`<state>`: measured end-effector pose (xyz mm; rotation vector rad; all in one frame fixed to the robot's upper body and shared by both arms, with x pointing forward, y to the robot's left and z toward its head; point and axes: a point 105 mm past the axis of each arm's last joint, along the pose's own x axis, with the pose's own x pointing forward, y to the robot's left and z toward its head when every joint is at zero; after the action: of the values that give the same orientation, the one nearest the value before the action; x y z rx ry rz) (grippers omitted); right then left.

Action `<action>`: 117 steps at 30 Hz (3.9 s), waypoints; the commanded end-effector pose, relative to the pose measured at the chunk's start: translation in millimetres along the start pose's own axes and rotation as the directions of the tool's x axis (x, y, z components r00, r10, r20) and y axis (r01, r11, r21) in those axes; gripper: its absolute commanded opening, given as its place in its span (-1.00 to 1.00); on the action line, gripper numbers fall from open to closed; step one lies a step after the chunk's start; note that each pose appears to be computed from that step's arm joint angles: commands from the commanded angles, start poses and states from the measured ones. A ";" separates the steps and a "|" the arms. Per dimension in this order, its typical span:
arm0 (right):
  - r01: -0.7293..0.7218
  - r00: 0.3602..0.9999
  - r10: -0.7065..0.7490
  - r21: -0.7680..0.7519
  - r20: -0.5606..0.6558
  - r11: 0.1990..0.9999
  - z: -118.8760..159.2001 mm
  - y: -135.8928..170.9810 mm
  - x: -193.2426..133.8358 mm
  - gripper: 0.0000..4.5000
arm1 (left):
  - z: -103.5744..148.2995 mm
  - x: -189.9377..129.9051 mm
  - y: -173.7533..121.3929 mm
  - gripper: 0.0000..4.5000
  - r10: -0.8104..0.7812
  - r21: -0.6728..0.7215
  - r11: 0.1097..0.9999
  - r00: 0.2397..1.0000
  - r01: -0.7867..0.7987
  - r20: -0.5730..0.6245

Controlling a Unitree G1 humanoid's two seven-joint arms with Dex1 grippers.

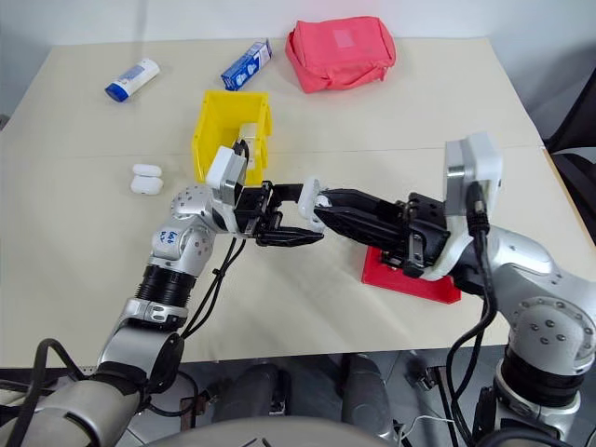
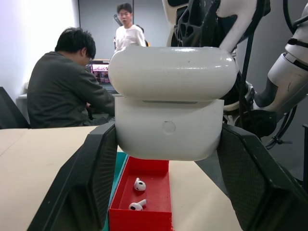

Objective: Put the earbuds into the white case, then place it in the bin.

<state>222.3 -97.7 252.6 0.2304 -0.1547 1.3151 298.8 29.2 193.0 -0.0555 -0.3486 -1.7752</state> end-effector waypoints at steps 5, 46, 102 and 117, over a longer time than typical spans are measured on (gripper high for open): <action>0.011 0.999 -0.012 0.034 0.036 0.999 -14.0 -6.0 7.2 -0.78 | 12.4 6.8 -3.1 0.23 -0.030 0.060 0.998 0.999 0.028 0.019; 0.173 0.971 -0.161 0.060 -0.175 0.983 -54.8 -41.2 -19.8 -0.78 | 21.0 5.4 -5.8 0.23 0.002 0.087 0.996 0.999 -0.007 0.053; 0.280 0.852 -0.368 -0.269 -0.372 0.921 -11.5 -16.7 -54.2 0.37 | 4.2 -9.4 11.5 0.23 -0.043 0.131 0.987 0.946 0.089 -0.320; 0.263 0.786 -0.429 -0.386 -0.446 0.884 1.2 -39.2 6.6 -0.98 | -7.6 -3.6 24.0 0.23 -0.044 0.199 0.969 0.896 0.146 -0.443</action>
<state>257.1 -103.9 258.1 -0.3352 0.1128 0.9315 324.4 29.4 181.8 0.4959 -0.1901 -1.7679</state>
